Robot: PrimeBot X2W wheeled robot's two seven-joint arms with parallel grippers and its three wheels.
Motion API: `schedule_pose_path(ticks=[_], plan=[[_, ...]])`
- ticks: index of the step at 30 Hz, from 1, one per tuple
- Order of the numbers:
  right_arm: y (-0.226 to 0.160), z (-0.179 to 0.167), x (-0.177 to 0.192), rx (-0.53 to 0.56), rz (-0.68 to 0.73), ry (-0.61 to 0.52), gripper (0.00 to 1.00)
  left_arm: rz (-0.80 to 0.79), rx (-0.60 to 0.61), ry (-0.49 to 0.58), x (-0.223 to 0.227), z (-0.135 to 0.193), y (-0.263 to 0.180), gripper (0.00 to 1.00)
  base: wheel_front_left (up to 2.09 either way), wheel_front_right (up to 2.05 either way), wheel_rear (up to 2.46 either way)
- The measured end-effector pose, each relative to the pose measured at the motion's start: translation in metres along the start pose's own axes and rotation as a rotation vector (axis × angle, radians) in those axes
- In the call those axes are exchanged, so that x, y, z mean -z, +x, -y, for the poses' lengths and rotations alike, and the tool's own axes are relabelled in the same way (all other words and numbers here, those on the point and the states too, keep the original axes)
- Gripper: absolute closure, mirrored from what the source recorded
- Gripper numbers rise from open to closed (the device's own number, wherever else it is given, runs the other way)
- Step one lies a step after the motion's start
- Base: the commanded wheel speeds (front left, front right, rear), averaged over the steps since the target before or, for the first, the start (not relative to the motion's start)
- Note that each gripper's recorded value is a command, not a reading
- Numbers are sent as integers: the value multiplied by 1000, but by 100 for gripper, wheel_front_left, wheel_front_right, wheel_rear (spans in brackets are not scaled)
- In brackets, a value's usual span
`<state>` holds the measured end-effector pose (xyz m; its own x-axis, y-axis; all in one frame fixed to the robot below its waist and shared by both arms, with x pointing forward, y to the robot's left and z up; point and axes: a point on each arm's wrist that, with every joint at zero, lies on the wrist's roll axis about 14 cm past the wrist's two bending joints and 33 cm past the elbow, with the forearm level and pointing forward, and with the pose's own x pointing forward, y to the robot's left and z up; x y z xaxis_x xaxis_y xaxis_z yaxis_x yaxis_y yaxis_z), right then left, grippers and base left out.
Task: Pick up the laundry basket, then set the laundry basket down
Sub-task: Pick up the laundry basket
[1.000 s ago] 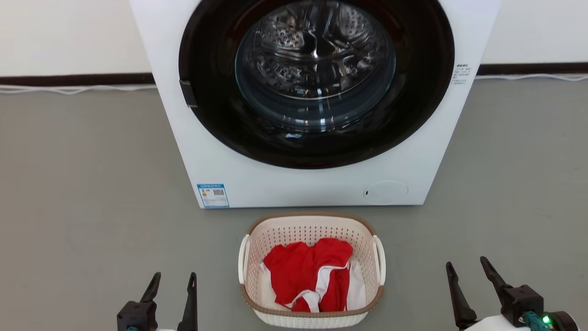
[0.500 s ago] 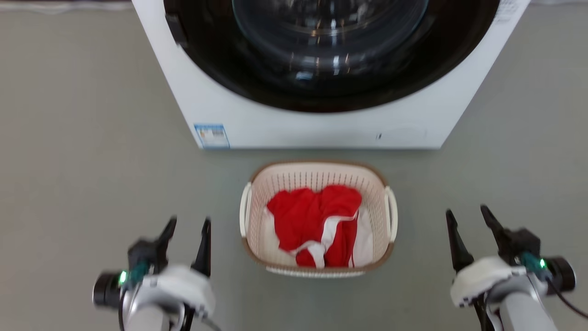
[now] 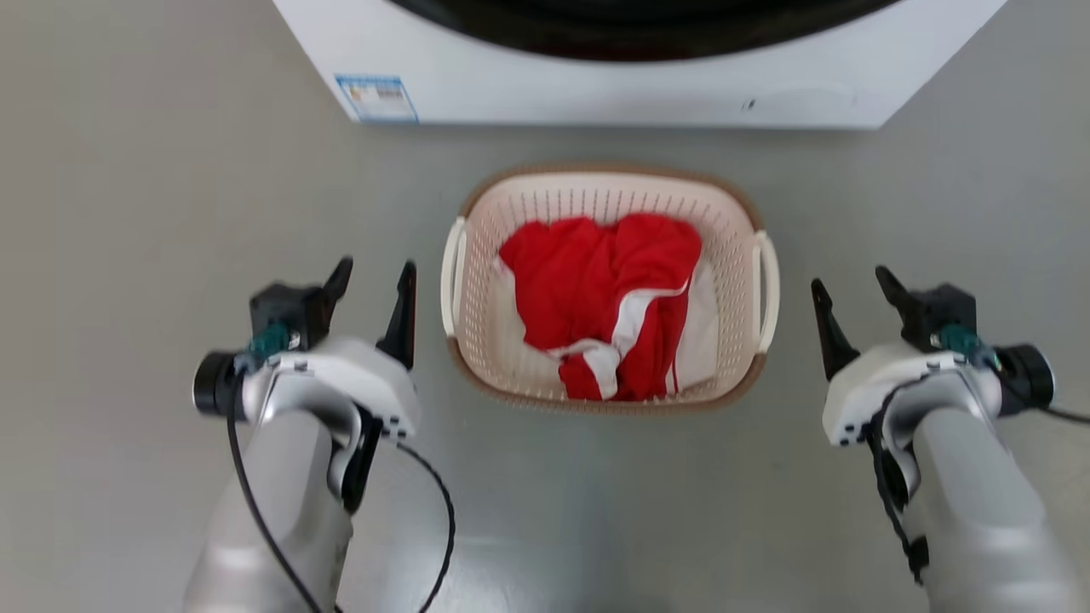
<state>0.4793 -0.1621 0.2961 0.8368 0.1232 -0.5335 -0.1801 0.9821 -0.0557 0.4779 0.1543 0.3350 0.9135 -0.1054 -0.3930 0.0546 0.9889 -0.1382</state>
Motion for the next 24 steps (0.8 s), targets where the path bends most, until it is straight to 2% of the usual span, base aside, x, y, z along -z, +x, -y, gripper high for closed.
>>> schedule_pose_path(ticks=[14, 24], plan=[[61, -10, 53, -51, -156, -32, 0, -169, 50, -1, 58, 8, 60, 0, 0, 0, 0], [82, -12, 77, -63, -190, -42, 0, -231, 74, 16, 88, 14, 83, 0, 0, 0, 0]])
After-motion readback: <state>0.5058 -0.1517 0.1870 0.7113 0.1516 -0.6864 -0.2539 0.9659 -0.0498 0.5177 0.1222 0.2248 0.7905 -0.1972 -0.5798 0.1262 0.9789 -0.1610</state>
